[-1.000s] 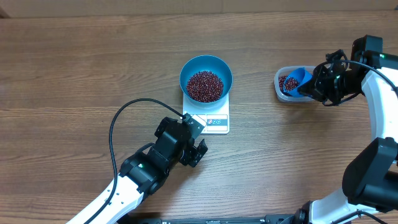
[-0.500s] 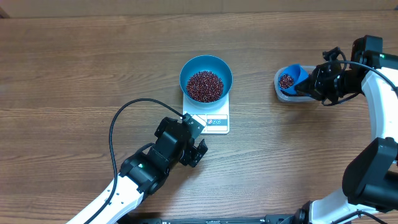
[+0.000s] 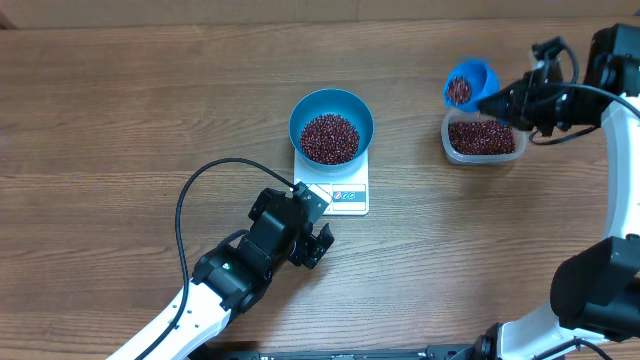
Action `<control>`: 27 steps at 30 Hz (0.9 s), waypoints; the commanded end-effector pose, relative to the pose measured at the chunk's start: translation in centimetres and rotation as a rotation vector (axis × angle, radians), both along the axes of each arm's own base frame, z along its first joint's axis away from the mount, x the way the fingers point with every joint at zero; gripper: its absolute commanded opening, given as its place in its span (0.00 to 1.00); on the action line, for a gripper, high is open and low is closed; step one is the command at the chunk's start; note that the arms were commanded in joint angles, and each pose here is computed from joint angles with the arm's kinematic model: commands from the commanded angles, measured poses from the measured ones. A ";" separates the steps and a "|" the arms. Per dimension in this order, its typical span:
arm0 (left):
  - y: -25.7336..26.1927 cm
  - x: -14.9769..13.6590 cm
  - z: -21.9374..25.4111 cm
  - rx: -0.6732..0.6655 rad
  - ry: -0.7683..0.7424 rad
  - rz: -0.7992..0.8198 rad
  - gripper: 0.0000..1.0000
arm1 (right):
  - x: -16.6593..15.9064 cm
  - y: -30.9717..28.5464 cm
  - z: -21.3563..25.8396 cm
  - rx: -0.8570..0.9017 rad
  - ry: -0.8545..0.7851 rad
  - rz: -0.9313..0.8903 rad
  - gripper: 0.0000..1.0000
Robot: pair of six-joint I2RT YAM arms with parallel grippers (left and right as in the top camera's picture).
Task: Scoop item into bowl and weigh 150g on scale
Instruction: 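Carry the filled scoop with the right gripper over the teal bowl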
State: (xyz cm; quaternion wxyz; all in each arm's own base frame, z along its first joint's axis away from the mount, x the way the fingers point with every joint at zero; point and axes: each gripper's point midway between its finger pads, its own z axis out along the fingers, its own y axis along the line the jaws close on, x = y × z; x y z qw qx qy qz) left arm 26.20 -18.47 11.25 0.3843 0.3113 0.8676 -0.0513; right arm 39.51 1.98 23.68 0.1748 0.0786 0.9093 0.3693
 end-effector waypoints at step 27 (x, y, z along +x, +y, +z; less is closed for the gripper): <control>0.2 0.0 0.0 0.005 -0.006 -0.004 1.00 | -2.0 16.6 2.4 -0.310 -0.200 0.392 0.04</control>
